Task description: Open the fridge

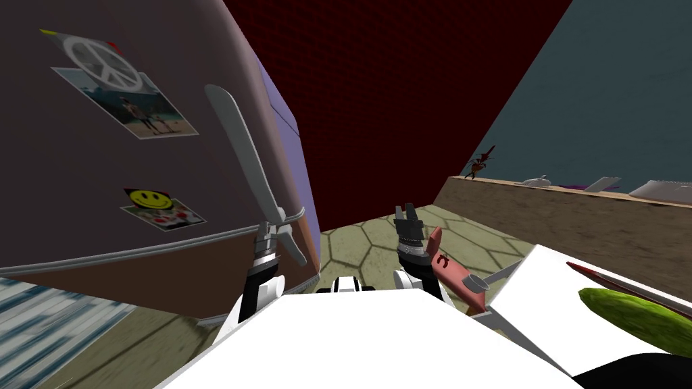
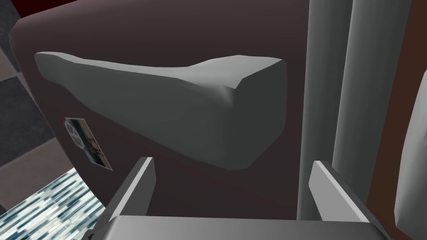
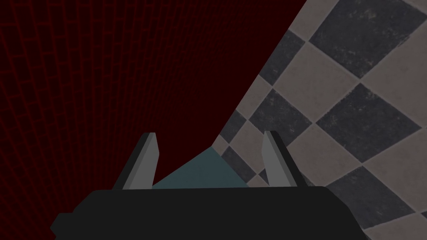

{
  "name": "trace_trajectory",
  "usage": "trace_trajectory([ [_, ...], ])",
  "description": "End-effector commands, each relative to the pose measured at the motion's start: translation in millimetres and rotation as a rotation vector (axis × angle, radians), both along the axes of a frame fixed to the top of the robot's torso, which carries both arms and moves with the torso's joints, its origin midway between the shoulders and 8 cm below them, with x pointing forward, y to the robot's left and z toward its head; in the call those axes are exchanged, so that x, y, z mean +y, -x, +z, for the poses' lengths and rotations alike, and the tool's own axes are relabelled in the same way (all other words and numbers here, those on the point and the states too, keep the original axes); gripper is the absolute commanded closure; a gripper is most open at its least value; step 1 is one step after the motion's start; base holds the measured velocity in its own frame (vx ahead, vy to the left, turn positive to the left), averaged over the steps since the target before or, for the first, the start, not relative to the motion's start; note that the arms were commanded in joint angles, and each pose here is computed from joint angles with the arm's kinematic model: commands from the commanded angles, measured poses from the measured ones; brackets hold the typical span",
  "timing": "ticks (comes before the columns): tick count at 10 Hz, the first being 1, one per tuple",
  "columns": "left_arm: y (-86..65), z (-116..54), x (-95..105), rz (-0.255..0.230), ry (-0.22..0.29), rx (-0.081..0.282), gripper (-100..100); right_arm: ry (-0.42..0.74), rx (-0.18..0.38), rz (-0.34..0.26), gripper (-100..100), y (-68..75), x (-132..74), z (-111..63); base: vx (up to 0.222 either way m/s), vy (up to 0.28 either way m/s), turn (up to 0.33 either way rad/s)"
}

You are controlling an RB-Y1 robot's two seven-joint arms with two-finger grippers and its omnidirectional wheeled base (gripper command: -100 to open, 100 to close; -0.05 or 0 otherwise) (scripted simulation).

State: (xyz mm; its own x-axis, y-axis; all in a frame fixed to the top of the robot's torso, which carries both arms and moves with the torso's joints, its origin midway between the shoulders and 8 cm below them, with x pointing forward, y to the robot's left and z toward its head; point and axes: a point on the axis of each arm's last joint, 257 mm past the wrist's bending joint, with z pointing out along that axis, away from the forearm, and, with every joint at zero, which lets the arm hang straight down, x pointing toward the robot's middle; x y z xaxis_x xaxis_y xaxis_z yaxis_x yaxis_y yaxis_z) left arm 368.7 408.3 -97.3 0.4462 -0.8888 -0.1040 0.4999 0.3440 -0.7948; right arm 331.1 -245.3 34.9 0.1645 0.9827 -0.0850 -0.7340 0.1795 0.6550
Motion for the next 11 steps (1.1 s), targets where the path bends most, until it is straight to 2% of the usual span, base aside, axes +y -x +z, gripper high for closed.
trace_trajectory([
  [1, 3.4, -10.1, -5.2, 0.0, -0.003, 0.001, 100, 0.0, 0.0, 0.0, 0, 0.0, 0.0, 0.0, -0.036, -0.013, -0.003],
  [2, 6.2, -16.1, -7.8, -0.001, -0.005, 0.001, 100, 0.0, 0.0, 0.0, 0, 0.0, 0.0, 0.0, -0.043, -0.018, -0.03],
  [3, 4.4, -14.0, -5.5, 0.001, -0.004, 0.002, 100, 0.0, 0.0, 0.0, 0, 0.0, 0.0, 0.0, -0.021, -0.007, -0.009],
  [4, 3.3, -7.7, -2.7, -0.012, -0.049, 0.006, -100, 0.0, 0.0, 0.0, 0, 0.0, 0.0, 0.0, -0.006, -0.005, 0.001],
  [7, 0.3, 2.0, 0.7, -0.026, -0.108, 0.017, -100, 0.0, 0.0, 0.0, 0, 0.0, 0.0, 0.0, -0.008, -0.016, 0.005],
  [11, -6.9, 2.6, 1.7, -0.015, -0.12, 0.058, -100, 0.0, 0.0, 0.0, 0, 0.0, 0.0, 0.0, -0.005, -0.029, -0.006],
])
